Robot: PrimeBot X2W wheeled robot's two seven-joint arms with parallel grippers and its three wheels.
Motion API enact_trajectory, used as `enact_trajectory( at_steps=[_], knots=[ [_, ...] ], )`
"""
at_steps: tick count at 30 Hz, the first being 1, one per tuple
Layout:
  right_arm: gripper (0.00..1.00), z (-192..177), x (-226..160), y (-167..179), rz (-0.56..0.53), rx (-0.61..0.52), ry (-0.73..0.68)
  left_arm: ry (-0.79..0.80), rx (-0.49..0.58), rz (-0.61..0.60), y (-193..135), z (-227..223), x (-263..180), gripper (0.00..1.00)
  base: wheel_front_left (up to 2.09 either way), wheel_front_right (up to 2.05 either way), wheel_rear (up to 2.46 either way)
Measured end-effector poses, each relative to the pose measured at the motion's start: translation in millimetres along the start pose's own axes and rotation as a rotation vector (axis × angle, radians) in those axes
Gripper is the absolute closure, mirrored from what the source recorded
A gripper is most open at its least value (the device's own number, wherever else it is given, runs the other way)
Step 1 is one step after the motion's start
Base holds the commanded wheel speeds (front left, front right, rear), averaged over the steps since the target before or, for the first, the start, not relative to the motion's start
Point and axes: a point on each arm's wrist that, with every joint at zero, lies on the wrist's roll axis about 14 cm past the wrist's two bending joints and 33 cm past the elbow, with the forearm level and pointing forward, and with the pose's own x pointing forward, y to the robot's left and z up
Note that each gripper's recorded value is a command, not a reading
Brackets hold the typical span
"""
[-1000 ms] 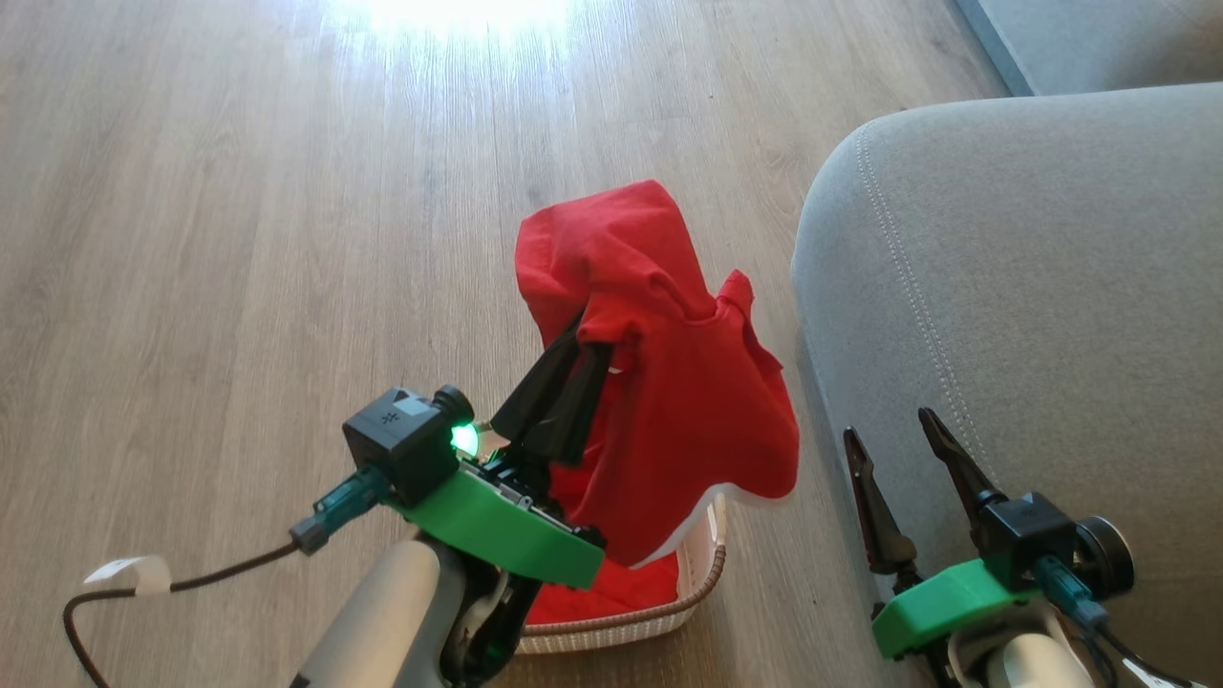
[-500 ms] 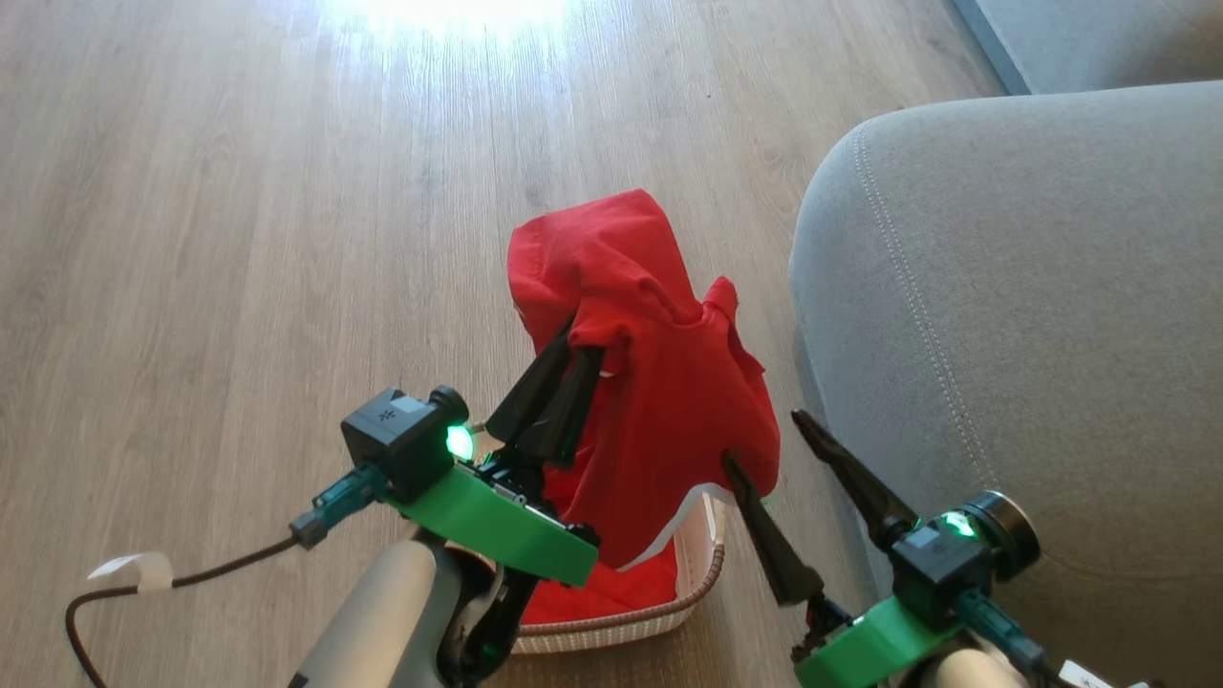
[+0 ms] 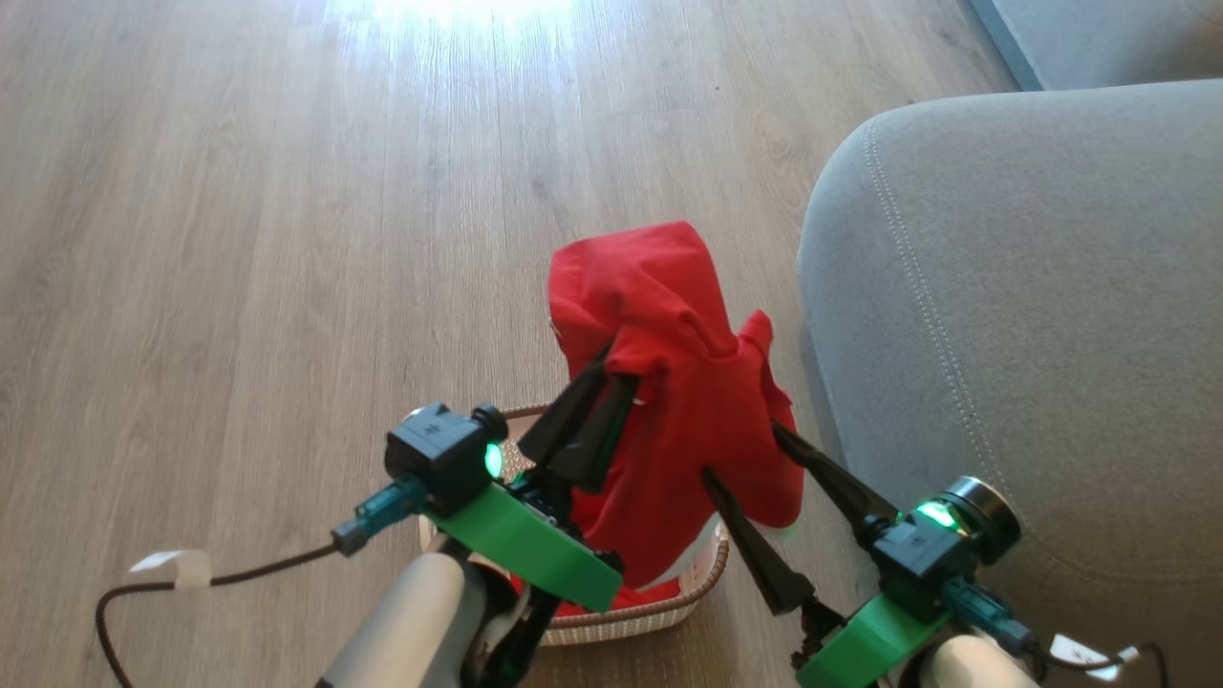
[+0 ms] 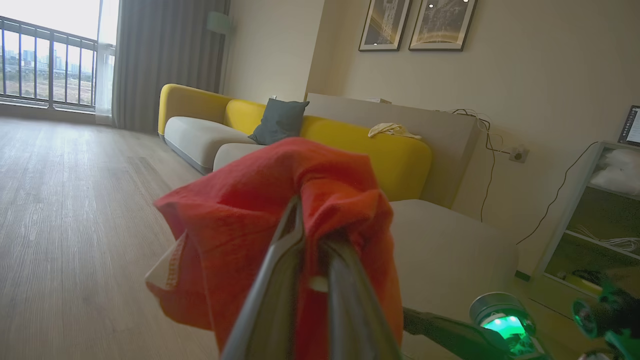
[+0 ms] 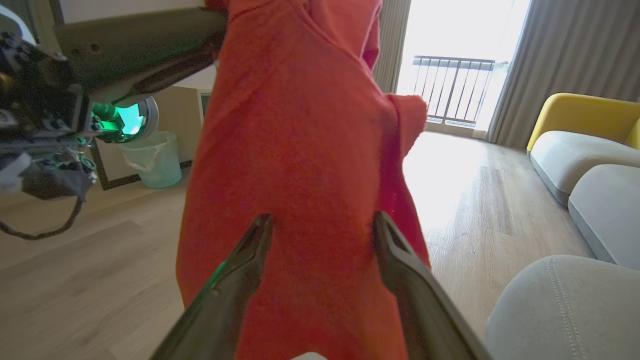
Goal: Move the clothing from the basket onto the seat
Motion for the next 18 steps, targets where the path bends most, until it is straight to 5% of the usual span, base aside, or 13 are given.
enact_trajectory(
  at_steps=[18],
  knots=[
    [0.00, -8.8, 27.6, 21.7, 0.160, -0.055, 0.035, 0.063, 0.002, -0.083, -22.8, -19.6, -4.6, 1.00, 0.00, 0.00, 0.00]
  ],
)
